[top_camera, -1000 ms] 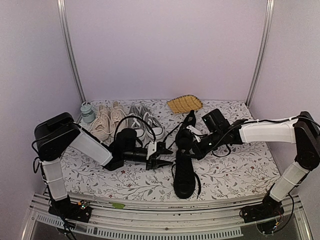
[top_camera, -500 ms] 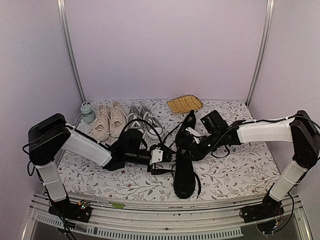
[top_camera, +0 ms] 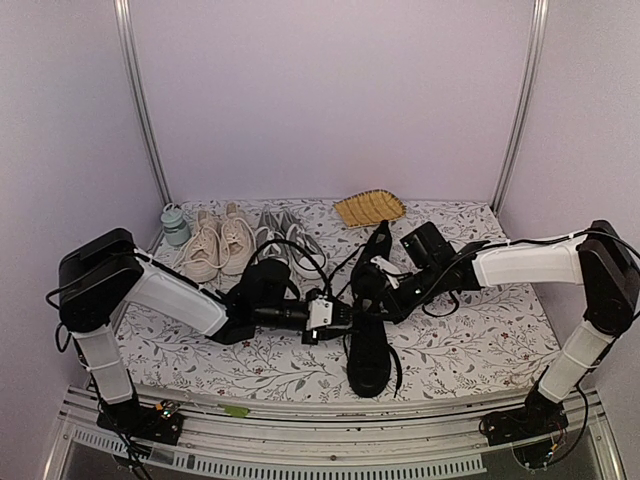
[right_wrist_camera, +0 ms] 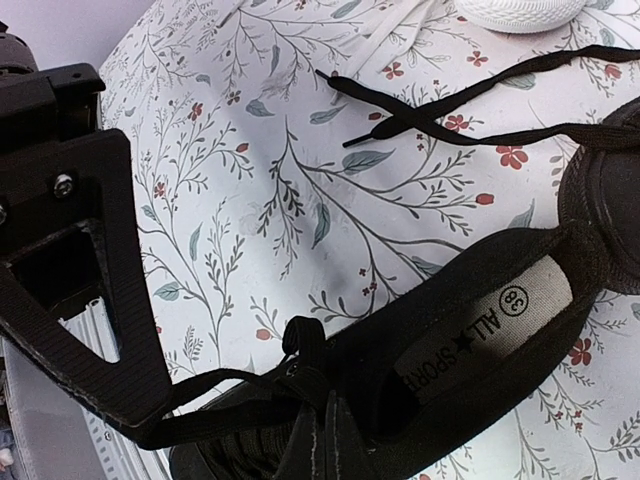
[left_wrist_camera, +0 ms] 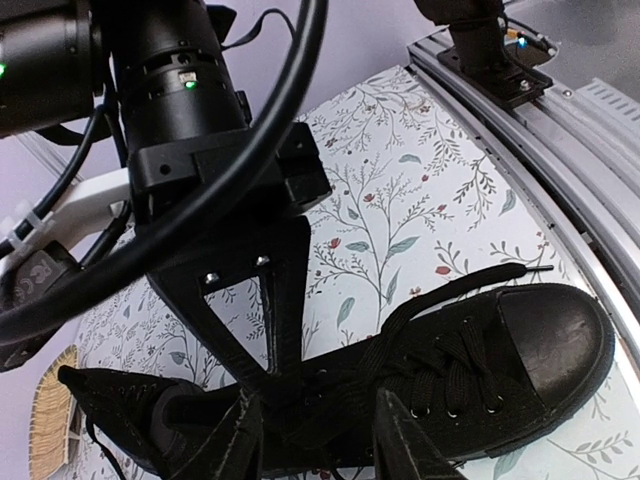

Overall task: Tie the shoes
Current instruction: Pass from the right arm to the left

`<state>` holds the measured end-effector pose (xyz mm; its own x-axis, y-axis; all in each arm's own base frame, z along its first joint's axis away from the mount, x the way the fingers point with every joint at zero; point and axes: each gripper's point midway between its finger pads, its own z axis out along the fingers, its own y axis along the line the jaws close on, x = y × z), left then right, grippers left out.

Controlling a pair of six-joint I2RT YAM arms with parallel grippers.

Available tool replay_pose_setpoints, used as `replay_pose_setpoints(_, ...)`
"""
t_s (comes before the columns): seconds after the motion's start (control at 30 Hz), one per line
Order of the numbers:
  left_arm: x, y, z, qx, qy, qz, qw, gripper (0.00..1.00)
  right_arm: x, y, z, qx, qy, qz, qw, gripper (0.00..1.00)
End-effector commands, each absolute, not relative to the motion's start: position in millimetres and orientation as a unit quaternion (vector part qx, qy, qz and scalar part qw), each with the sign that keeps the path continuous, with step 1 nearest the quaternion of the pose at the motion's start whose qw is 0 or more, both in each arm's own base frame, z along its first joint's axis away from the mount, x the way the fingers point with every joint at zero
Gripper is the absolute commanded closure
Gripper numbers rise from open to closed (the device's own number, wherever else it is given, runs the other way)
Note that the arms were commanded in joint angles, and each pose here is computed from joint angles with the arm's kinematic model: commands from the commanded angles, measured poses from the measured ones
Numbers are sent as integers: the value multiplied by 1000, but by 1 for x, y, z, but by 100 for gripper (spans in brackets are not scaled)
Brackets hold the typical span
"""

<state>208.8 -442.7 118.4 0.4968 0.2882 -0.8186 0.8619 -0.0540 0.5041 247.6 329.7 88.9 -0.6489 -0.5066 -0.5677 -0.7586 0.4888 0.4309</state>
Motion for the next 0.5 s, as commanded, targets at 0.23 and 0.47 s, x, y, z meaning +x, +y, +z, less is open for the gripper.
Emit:
replay_pose_setpoints(0.23, 205, -456, 114, 686, 411, -277, 532, 55, 249, 329, 104, -378, 836, 343, 202, 99)
replay_pose_setpoints(0.47, 203, -465, 117, 685, 406, -284, 534, 61, 248, 328, 102, -376, 839, 341, 197, 99)
